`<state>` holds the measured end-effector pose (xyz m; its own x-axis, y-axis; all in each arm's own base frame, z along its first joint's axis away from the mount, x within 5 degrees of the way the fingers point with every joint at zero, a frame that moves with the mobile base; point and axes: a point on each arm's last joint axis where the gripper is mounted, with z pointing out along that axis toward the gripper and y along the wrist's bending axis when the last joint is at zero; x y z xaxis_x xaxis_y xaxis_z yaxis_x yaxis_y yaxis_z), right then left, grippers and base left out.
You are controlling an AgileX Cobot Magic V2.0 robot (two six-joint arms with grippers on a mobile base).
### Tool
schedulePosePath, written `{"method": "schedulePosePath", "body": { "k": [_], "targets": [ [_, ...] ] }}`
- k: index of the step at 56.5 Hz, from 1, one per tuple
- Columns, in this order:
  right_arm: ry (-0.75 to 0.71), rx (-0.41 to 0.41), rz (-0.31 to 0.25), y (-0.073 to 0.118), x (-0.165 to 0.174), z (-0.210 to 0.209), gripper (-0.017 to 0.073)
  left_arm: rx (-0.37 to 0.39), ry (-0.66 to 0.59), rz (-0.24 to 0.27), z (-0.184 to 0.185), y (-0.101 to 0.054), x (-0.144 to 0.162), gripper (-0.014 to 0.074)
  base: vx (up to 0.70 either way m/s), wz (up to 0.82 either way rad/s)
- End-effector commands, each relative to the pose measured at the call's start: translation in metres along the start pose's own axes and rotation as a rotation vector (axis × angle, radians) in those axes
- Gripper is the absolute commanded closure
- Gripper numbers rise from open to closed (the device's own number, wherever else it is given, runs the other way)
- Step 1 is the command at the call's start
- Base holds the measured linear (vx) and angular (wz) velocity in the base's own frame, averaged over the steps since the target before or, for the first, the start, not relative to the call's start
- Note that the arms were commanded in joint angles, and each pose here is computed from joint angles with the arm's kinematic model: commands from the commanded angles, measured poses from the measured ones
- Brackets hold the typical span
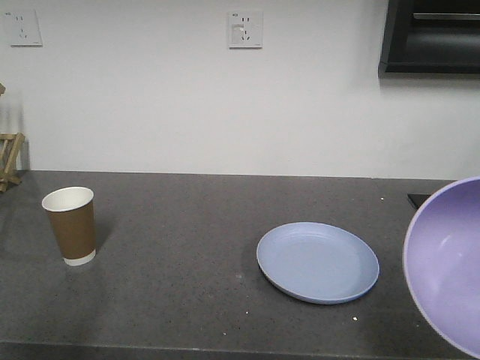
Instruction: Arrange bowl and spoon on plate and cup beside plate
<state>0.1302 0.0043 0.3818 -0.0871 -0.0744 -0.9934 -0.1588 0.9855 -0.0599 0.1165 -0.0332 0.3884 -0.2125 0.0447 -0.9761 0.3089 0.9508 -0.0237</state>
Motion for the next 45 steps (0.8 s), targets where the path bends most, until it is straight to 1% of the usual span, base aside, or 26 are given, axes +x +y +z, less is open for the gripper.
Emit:
{"method": "schedulePosePath", "body": {
  "k": [1, 45],
  "targets": [
    [-0.065, 0.040, 0.016, -0.0037, -0.0128, -0.0022, 0.0568, -0.011, -0.104, -0.010, -0.0046, 0.0004, -0.0145, 0.0599, 0.19, 0.04],
    [-0.065, 0.040, 0.016, -0.0037, -0.0128, -0.0022, 0.0568, -0.011, -0.104, -0.010, -0.0046, 0.0004, -0.0145, 0.0599, 0.16, 0.07]
  ]
}}
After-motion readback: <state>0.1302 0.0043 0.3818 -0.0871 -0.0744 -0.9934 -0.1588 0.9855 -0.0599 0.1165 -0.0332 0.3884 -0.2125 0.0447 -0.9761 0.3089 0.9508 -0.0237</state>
